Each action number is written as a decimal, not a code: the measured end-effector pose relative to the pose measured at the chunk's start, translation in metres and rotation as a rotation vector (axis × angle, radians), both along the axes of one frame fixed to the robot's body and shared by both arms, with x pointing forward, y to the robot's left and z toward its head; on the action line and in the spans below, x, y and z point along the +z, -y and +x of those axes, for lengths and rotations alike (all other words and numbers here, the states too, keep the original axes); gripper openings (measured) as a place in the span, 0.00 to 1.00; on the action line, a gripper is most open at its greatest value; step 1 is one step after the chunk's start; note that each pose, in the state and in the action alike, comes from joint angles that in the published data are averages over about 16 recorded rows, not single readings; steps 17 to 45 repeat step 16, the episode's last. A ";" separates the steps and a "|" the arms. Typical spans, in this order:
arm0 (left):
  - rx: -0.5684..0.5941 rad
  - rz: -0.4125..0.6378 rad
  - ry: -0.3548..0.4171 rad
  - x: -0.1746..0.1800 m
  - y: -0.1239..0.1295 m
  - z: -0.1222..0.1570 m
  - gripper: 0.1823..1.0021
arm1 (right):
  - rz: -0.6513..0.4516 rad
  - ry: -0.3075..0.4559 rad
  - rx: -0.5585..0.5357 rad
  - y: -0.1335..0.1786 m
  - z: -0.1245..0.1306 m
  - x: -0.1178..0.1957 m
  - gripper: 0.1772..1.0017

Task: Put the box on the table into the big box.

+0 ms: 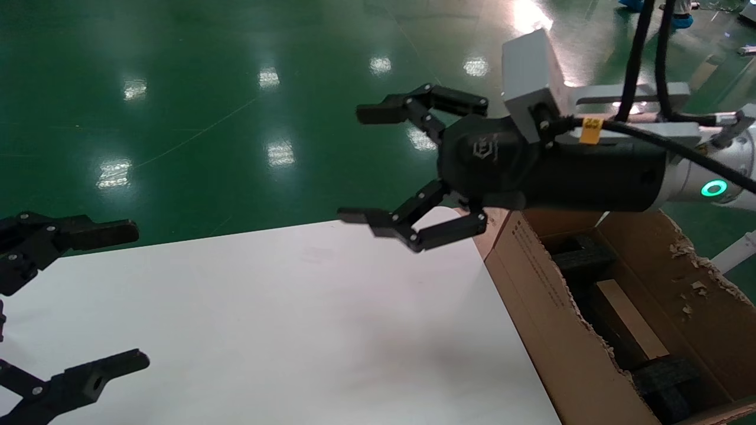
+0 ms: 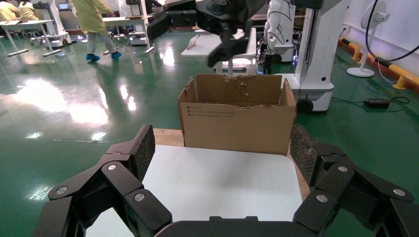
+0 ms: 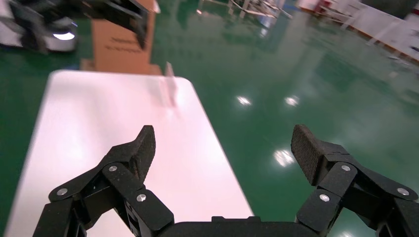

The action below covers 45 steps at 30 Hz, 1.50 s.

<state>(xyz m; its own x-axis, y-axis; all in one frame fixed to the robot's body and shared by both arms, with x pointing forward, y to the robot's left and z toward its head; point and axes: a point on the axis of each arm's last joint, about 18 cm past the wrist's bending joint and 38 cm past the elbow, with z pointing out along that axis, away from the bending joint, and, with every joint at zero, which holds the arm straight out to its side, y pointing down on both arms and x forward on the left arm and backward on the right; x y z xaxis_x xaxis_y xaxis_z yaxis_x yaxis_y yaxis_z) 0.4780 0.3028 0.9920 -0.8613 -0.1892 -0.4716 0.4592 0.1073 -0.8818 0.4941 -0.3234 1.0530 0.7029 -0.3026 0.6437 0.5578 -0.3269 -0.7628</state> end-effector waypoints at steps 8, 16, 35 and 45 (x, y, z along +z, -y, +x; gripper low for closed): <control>0.000 0.000 0.000 0.000 0.000 0.000 1.00 | 0.022 -0.061 0.129 -0.020 -0.006 -0.018 1.00; 0.000 0.000 0.000 0.000 0.000 0.000 1.00 | 0.047 -0.099 0.183 -0.025 -0.011 -0.031 1.00; 0.000 0.000 0.000 0.000 0.000 0.000 1.00 | 0.047 -0.099 0.183 -0.025 -0.011 -0.031 1.00; 0.000 0.000 0.000 0.000 0.000 0.000 1.00 | 0.047 -0.099 0.183 -0.025 -0.011 -0.031 1.00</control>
